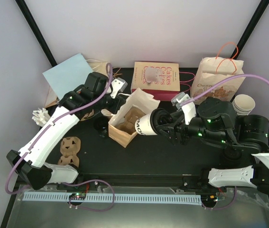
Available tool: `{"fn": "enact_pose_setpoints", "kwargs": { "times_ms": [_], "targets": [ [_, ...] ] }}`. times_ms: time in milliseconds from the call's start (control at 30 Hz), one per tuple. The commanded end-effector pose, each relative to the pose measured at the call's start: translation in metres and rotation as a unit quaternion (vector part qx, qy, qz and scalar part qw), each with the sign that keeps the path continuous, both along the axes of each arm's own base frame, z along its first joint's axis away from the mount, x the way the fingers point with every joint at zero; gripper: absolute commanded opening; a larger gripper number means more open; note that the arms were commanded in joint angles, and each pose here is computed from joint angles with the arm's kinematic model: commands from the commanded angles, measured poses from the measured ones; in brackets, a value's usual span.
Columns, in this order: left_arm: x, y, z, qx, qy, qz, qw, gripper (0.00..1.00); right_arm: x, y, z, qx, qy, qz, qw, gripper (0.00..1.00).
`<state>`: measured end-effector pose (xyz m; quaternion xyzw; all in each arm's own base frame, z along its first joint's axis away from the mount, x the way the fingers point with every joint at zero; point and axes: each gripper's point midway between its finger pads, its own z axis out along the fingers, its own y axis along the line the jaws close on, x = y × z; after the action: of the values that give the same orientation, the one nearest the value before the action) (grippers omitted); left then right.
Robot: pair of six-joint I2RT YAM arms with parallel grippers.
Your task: Pack the takeout coffee
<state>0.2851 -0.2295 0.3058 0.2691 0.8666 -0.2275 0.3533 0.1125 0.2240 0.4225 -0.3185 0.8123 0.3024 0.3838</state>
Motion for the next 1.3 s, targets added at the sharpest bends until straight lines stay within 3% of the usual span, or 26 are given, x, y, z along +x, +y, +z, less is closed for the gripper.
{"fn": "enact_pose_setpoints", "kwargs": {
  "times_ms": [0, 567, 1267],
  "targets": [
    [-0.013, -0.012, 0.011, -0.011, -0.033, -0.051, 0.998, 0.02, 0.008, 0.003, 0.003, -0.001, -0.024, -0.011, 1.000, 0.62],
    [-0.052, -0.032, 0.029, -0.035, -0.093, -0.113, 0.989, 0.02, 0.027, 0.021, -0.079, -0.127, -0.021, -0.017, 0.992, 0.56],
    [-0.078, -0.066, 0.014, -0.037, -0.091, -0.146, 0.984, 0.02, 0.033, 0.035, -0.120, -0.105, -0.021, -0.044, 0.993, 0.53]
  ]
}}
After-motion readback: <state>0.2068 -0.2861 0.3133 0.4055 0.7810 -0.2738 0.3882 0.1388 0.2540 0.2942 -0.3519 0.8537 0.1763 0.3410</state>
